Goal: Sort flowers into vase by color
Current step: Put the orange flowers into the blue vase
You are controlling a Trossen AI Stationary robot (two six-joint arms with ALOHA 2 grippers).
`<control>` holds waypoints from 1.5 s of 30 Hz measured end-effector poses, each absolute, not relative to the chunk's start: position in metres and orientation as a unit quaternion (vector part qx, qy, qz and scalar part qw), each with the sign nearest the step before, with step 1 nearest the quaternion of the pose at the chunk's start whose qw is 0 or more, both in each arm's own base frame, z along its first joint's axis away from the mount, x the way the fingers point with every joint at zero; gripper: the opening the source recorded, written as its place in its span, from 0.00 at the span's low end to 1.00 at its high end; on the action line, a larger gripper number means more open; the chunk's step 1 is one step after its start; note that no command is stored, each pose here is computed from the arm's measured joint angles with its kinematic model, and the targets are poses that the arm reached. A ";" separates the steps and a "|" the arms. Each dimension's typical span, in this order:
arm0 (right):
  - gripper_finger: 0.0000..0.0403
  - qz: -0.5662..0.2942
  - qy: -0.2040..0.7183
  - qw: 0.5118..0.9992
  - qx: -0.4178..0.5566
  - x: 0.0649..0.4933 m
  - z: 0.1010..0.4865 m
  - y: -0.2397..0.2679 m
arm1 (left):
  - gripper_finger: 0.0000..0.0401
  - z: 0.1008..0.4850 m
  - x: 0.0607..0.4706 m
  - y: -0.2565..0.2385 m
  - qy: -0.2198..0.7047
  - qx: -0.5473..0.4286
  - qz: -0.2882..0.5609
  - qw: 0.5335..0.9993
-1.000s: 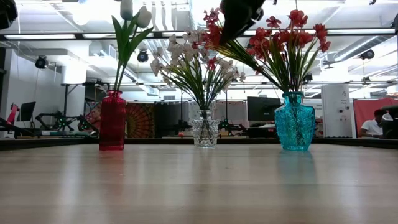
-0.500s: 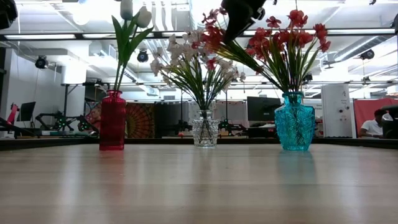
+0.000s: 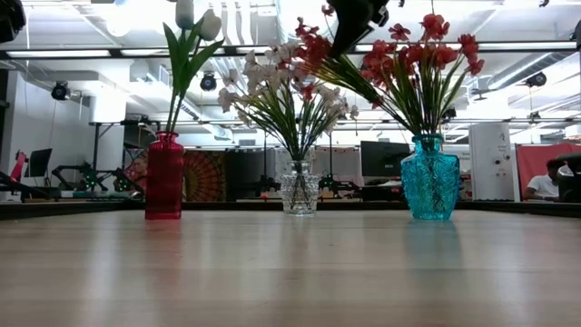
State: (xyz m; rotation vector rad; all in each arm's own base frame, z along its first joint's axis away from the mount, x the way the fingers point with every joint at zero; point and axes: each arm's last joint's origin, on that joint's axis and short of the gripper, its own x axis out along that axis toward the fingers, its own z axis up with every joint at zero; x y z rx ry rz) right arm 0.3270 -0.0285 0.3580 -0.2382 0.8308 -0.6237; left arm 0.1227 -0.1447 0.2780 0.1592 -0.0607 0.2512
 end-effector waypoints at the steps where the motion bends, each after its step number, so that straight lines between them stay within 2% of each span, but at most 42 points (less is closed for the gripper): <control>1: 0.07 -0.297 0.394 0.862 -0.113 0.326 0.360 -0.028 | 0.26 0.278 0.123 -0.145 -0.030 0.079 0.125 0.989; 14: 0.07 -0.288 0.366 0.879 -0.103 0.306 0.380 -0.017 | 0.26 0.278 0.123 -0.145 -0.030 0.080 0.125 0.988; 29: 0.07 -0.314 0.358 0.872 -0.111 0.290 0.386 0.002 | 0.26 0.278 0.123 -0.145 -0.029 0.081 0.126 0.988; 45: 0.07 -0.336 0.294 0.889 -0.101 0.249 0.384 0.020 | 0.26 0.277 0.123 -0.145 -0.029 0.082 0.126 0.988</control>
